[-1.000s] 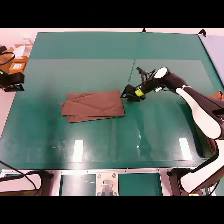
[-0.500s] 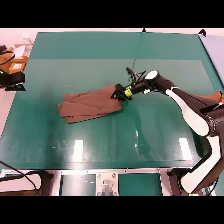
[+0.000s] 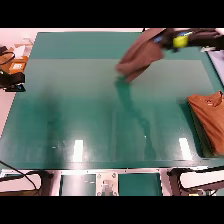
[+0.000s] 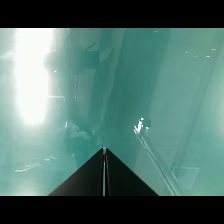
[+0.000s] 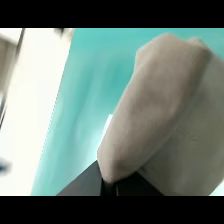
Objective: Fold the shirts.
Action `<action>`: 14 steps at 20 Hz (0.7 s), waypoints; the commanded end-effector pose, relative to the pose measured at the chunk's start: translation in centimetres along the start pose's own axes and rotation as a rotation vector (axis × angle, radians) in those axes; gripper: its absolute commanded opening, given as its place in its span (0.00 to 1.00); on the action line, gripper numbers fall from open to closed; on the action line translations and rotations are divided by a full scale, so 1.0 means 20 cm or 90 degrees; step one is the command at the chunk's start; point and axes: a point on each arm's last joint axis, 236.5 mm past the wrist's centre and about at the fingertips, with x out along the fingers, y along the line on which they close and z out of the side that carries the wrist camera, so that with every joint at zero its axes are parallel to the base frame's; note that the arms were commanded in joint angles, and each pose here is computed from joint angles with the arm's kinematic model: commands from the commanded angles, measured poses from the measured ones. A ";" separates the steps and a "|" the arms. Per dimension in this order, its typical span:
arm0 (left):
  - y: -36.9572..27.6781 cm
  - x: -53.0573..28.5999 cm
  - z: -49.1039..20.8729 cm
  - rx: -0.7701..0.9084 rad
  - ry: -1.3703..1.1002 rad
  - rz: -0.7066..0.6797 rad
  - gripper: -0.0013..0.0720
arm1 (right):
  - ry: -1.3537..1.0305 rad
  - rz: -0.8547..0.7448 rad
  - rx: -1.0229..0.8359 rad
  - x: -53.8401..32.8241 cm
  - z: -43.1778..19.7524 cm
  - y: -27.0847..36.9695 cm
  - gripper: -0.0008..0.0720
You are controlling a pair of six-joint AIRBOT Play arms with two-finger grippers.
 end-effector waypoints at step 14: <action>-0.04 0.00 0.01 -0.001 -0.004 -0.022 0.06 | -0.174 -0.591 0.455 -1.87 -0.30 -1.32 0.03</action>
